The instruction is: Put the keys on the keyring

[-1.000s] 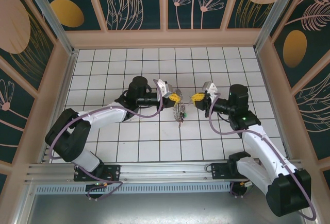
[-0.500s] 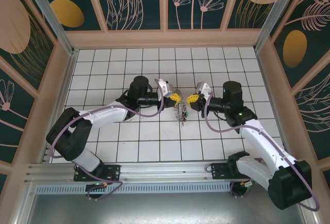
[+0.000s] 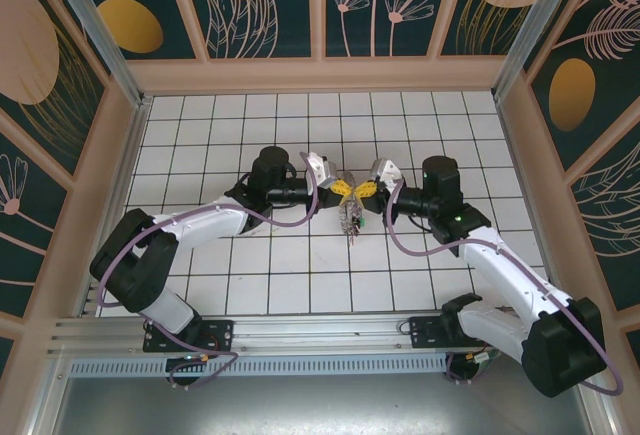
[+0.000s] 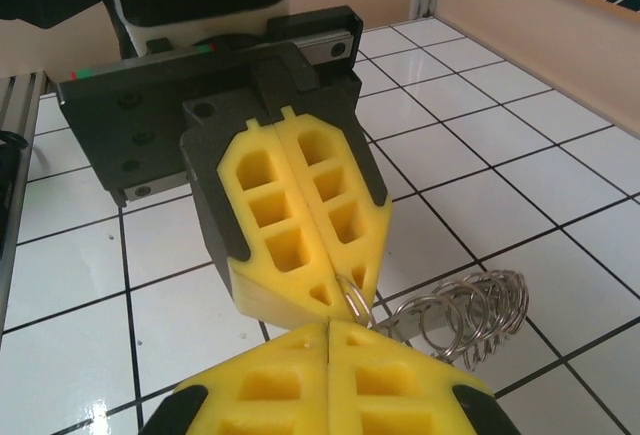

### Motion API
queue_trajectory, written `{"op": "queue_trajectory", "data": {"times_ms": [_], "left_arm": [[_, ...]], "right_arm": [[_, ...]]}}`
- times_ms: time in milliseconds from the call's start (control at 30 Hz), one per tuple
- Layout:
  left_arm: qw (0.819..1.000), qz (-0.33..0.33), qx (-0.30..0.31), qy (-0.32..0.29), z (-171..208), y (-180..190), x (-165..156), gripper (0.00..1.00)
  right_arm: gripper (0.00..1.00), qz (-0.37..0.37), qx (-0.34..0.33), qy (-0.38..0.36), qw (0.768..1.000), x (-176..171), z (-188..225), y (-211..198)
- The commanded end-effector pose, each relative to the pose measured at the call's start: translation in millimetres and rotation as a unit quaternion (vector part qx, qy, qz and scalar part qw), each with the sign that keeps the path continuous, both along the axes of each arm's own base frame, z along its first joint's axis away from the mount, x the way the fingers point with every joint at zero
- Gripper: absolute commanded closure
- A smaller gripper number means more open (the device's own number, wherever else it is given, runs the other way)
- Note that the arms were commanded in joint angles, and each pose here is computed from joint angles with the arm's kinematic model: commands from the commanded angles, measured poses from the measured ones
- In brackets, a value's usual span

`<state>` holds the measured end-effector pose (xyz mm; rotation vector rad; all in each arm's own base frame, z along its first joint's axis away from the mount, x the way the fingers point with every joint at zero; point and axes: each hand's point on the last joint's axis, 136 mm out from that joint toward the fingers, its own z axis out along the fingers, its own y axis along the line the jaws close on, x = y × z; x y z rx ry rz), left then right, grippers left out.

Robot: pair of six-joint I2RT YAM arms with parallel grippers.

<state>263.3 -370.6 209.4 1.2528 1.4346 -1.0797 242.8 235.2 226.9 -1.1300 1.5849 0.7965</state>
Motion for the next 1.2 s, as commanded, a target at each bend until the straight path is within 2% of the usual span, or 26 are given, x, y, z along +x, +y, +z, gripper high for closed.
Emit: {"op": "queue_trajectory", "data": {"times_ms": [0,333,667,1000,1167], "left_arm": [[1.0,-0.005,-0.018,-0.021,16.9,-7.0,3.0,1.0],[1.0,-0.008,-0.017,-0.02,16.9,-7.9,1.3,1.0],[0.999,-0.007,-0.019,-0.027,19.7,-8.3,1.1,1.0],[0.999,-0.013,-0.015,-0.031,19.2,-12.5,0.4,1.0],[0.999,-0.005,-0.013,-0.035,19.2,-11.9,2.8,1.0]], "right_arm": [[1.0,0.003,0.014,-0.043,0.999,5.1,22.3,5.3],[1.0,-0.023,0.01,-0.049,0.998,11.9,20.6,6.9],[1.0,-0.109,-0.005,-0.055,0.993,31.3,23.8,-2.0],[1.0,-0.15,0.0,-0.043,0.988,37.9,26.8,3.8],[1.0,-0.22,0.004,-0.028,0.975,54.1,30.0,-6.5]]}}
